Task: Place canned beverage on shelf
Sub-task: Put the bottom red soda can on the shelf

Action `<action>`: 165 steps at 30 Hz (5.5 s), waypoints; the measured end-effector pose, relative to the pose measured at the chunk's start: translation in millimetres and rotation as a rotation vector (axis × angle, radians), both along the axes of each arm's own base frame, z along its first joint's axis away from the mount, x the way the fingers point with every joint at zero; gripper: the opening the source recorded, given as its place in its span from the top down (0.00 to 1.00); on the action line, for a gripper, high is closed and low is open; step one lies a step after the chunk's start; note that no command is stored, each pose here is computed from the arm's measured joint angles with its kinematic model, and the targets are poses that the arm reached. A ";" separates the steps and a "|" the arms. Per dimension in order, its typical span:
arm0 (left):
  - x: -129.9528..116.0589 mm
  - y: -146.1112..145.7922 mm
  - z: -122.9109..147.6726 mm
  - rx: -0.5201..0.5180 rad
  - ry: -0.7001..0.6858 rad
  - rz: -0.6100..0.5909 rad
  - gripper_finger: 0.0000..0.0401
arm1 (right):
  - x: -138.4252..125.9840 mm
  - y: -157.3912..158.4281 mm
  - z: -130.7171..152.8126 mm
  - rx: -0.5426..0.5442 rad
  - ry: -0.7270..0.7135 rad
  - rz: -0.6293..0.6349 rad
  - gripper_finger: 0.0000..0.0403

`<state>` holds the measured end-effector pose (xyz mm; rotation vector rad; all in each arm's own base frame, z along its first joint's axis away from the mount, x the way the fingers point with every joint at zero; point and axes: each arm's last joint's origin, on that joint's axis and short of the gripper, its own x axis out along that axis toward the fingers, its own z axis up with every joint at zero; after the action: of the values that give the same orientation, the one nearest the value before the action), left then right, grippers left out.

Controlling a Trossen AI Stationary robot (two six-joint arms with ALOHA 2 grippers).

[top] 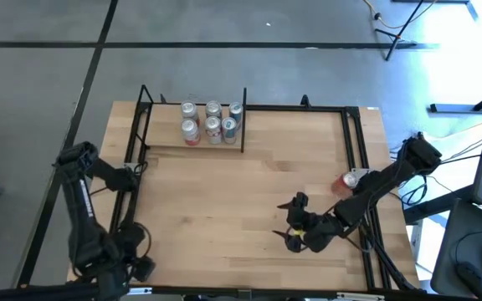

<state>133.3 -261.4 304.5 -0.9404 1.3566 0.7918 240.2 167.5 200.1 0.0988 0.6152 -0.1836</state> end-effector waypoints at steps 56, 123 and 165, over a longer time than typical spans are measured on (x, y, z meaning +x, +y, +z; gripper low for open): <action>22.7 -38.8 -75.3 0.061 0.069 -0.159 0.35 | 3.6 9.6 -18.4 0.094 0.057 0.000 0.05; 147.2 73.7 -29.8 0.101 -0.046 -0.739 0.13 | 6.0 11.8 -23.5 0.101 0.065 0.008 0.05; 134.3 58.7 -76.1 0.308 -0.079 -1.253 0.18 | 6.0 11.8 -23.5 0.095 0.065 0.011 0.05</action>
<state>267.5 -202.6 228.4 0.2014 1.3793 -0.0272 246.2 179.2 176.6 0.1816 0.6892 -0.1478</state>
